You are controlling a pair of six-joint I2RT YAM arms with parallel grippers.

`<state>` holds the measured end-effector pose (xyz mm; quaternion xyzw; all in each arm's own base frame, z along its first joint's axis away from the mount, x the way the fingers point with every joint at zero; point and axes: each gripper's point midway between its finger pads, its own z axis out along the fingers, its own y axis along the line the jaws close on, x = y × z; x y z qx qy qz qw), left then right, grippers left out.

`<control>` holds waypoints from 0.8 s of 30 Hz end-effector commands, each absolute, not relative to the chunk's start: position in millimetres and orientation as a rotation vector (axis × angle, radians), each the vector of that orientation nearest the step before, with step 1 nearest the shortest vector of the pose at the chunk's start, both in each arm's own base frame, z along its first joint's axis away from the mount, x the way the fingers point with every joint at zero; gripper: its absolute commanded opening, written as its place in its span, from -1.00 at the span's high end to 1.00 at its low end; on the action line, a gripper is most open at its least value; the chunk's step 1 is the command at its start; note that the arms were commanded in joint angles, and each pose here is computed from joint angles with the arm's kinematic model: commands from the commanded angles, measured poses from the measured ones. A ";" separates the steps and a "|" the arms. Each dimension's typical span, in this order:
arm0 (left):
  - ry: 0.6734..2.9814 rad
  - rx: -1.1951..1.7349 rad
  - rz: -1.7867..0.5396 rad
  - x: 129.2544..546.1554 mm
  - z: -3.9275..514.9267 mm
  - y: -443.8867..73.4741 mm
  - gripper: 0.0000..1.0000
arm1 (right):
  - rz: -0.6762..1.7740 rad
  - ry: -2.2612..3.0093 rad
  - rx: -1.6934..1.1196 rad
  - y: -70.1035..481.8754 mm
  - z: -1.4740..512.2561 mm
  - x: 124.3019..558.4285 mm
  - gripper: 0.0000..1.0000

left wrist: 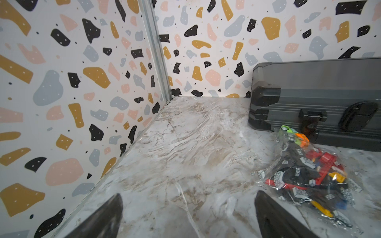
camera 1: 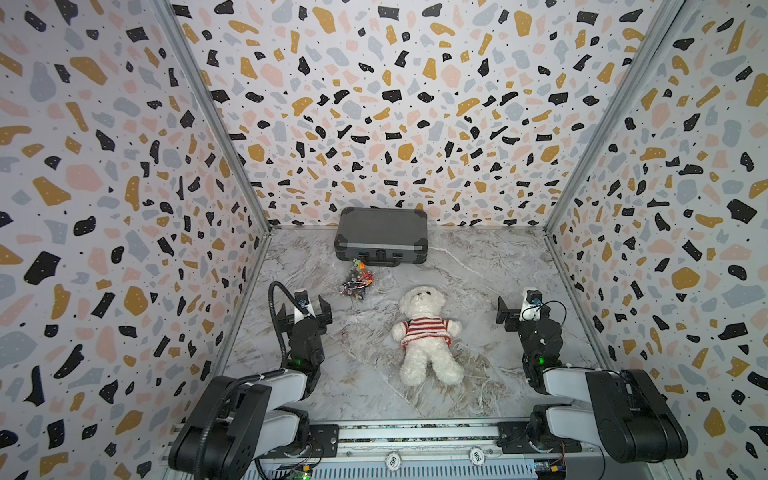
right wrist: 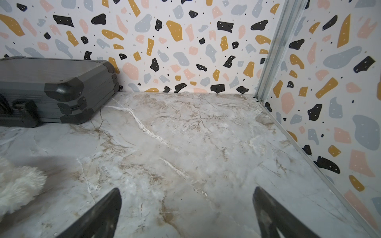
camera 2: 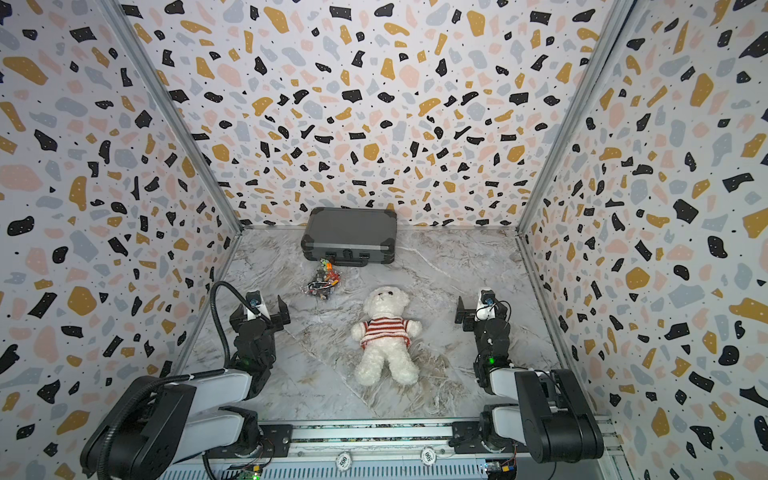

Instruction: Dress the teddy bear

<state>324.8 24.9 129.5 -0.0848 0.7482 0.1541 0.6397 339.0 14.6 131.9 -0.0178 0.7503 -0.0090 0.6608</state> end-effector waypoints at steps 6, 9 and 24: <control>1.620 -0.211 0.287 331.2 141.7 23.7 -1.00 | -0.037 1.645 -0.007 6.2 140.2 348.2 -0.98; 1.625 -0.214 0.288 332.7 139.9 24.7 -1.00 | -0.033 1.657 -0.001 5.3 134.7 351.9 -0.98; 1.657 -0.267 0.315 341.2 136.3 33.8 -1.00 | -0.067 1.718 -0.001 6.1 122.1 365.7 -0.98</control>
